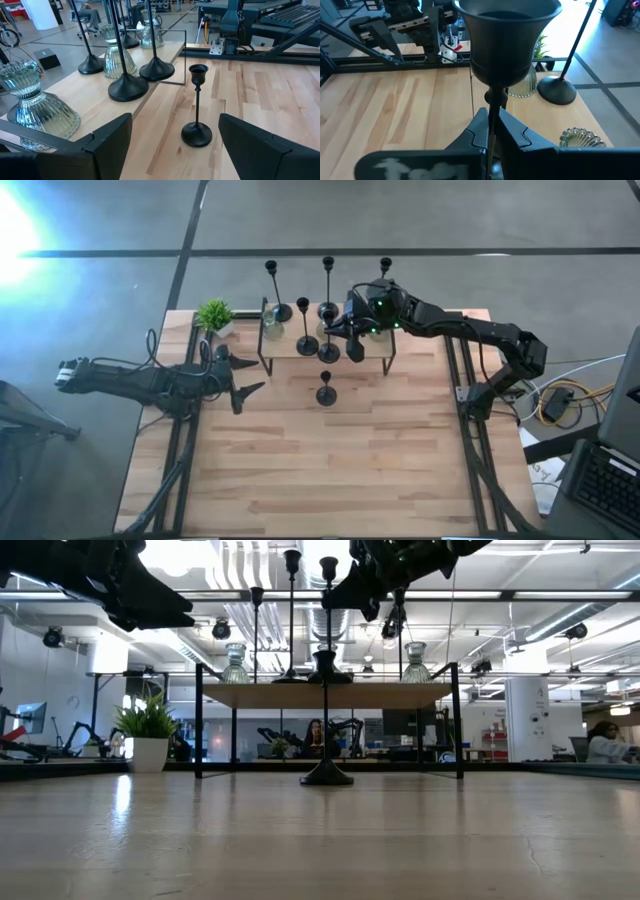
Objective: Pick & Place candle stick holders
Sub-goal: Put the black candle holder on the shelf
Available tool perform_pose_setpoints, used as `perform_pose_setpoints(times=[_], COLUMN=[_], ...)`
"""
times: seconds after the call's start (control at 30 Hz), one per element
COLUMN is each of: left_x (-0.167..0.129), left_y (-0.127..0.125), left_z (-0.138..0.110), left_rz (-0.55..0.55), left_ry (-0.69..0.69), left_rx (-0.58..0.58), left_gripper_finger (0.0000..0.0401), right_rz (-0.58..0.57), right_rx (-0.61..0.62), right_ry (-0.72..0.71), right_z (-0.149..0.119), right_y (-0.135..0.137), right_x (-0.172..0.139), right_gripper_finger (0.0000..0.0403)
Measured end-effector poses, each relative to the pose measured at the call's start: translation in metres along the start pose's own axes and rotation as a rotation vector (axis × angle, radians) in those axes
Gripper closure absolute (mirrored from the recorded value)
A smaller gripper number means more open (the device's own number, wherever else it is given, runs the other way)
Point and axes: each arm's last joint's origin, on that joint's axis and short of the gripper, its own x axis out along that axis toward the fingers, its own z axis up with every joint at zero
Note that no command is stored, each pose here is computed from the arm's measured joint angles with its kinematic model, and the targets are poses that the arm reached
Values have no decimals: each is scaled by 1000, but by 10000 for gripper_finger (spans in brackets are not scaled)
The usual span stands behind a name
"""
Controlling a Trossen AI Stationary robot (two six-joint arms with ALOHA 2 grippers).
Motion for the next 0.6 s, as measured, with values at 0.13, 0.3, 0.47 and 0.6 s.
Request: perform_pose_setpoints(times=[0.13, 0.3, 0.47, 0.6], left_x=[0, 0, 0, 0], left_y=[0, 0, 0, 0], left_z=[0, 0, 0, 0], left_rz=[0, 0, 0, 0], left_ry=[0, 0, 0, 0], left_rx=[0, -2, -5, -7], left_gripper_finger=[101, 101, 101, 101], right_rz=[-4, -8, -8, -10], right_rx=[1, -7, -7, -8], right_ry=[-6, -15, -16, -16], right_z=[0, 1, 1, 1], right_y=[-1, -1, -1, -2], right_x=[0, 0, 0, -1], right_gripper_finger=[394, 394, 394, 394])
